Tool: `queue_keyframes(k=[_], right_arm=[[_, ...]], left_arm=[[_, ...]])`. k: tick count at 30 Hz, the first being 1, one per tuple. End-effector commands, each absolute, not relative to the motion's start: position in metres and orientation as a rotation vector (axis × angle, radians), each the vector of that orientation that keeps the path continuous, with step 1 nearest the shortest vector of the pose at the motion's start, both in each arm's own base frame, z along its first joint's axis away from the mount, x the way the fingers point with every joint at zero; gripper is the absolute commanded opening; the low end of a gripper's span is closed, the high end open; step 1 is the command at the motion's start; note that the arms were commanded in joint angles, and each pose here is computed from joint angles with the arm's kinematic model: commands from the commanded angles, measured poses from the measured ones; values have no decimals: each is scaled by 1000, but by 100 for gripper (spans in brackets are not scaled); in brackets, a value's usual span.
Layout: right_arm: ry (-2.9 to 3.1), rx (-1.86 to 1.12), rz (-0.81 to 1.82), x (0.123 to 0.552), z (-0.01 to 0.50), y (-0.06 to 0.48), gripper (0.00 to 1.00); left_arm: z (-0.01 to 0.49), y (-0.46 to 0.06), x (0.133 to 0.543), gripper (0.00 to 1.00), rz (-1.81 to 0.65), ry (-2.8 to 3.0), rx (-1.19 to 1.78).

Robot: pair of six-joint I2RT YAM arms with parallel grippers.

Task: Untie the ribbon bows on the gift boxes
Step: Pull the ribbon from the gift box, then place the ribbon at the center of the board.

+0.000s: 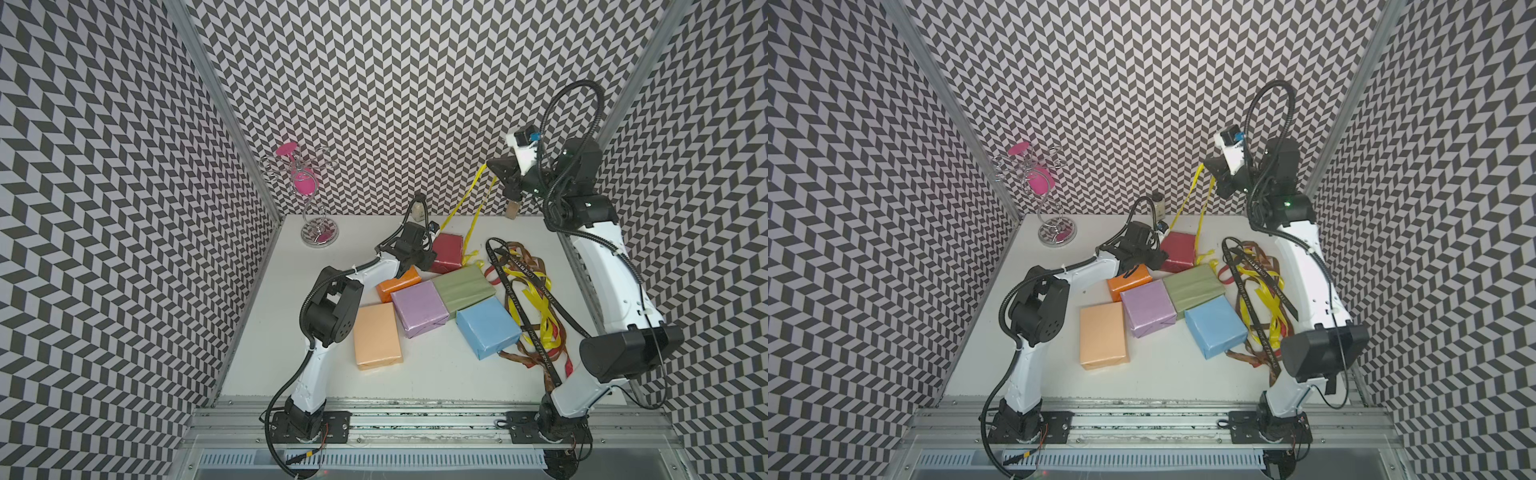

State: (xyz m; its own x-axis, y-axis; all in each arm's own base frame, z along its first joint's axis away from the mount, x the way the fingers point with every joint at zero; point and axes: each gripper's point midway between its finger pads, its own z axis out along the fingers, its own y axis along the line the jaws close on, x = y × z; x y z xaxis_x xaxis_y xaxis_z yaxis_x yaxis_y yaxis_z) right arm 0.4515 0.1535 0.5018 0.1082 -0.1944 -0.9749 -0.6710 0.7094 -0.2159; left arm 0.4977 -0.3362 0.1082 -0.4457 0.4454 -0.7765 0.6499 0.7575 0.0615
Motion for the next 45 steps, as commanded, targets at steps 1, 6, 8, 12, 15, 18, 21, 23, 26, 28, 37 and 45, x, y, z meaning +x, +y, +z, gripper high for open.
queue_keyframes(k=[1, 6, 8, 12, 15, 18, 21, 23, 26, 28, 37, 45], right_arm=[[1310, -736, 255, 427, 559, 139, 0], [1218, -678, 104, 399, 611, 117, 0], [1181, -659, 64, 386, 631, 110, 0], [1113, -623, -11, 357, 665, 99, 0], [1065, -585, -97, 335, 689, 87, 0], [1040, -525, -195, 320, 705, 70, 0], [1037, -467, -282, 311, 713, 54, 0], [1034, -423, -325, 305, 718, 44, 0], [1018, -347, -397, 294, 727, 28, 0], [1002, -286, -455, 284, 734, 14, 0], [984, -154, -613, 247, 740, -19, 0], [965, -54, -748, 225, 740, -42, 0]], left_arm=[[83, -330, 495, 57, -292, 2192, 824], [82, -328, 496, 57, -292, 2195, 821], [82, -328, 496, 57, -294, 2197, 822], [81, -326, 495, 57, -298, 2202, 820], [82, -325, 496, 57, -302, 2202, 817], [82, -324, 496, 57, -309, 2206, 815], [86, -323, 497, 57, -311, 2199, 812], [87, -322, 497, 57, -313, 2199, 810], [88, -321, 498, 57, -316, 2198, 806], [87, -320, 498, 57, -321, 2199, 807], [96, -312, 505, 57, -326, 2184, 793], [136, -305, 506, 57, -379, 2105, 793]])
